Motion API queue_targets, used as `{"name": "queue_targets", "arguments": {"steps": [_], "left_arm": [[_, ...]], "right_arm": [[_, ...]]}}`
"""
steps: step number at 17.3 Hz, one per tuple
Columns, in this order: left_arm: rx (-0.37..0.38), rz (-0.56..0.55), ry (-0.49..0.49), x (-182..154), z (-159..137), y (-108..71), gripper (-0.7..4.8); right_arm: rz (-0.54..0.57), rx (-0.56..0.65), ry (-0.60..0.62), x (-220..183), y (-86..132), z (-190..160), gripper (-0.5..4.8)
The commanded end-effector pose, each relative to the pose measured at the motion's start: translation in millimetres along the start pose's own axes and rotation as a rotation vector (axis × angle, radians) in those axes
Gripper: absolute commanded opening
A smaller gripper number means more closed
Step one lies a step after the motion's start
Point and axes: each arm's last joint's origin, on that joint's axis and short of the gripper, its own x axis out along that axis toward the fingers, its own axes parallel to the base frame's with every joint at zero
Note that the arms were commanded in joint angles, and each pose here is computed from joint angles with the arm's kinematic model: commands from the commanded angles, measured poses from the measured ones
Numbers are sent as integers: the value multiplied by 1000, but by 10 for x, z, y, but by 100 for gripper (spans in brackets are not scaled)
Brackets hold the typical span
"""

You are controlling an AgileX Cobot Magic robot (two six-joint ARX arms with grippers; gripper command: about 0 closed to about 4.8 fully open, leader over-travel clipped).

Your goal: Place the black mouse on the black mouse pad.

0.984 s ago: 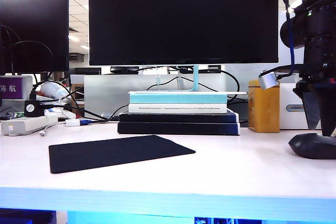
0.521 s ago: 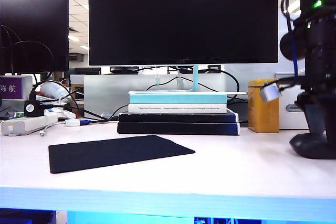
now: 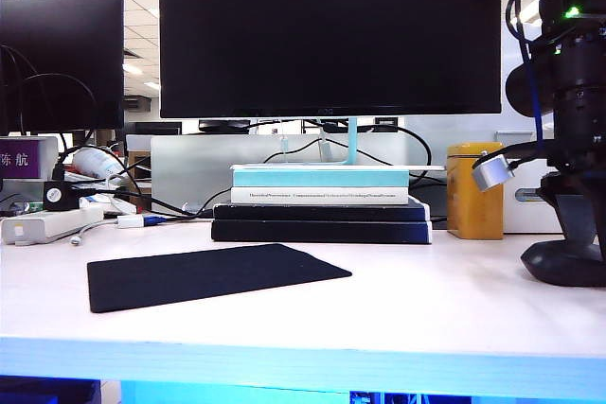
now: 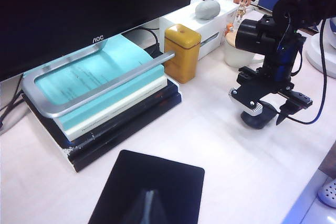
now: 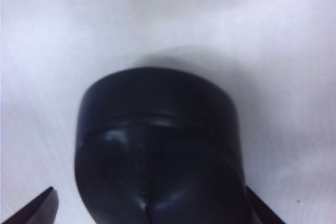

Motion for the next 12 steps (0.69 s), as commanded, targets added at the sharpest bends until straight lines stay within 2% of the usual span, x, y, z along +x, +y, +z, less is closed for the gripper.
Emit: {"name": "queue_targets", "arguments": {"steps": [1,11,12], "left_arm": [[27,7,-21,-17,35,-1,-5],[28,7,-21,-17,36,-1,-5],[27,7,-21,-17,36,-1,-5]], "right_arm": [[-22,-9,-7,-6,-17,11,479],[-37,-18,-13,64,-60,63,479],[-35,-17,-12,65,-57,63,459]]}}
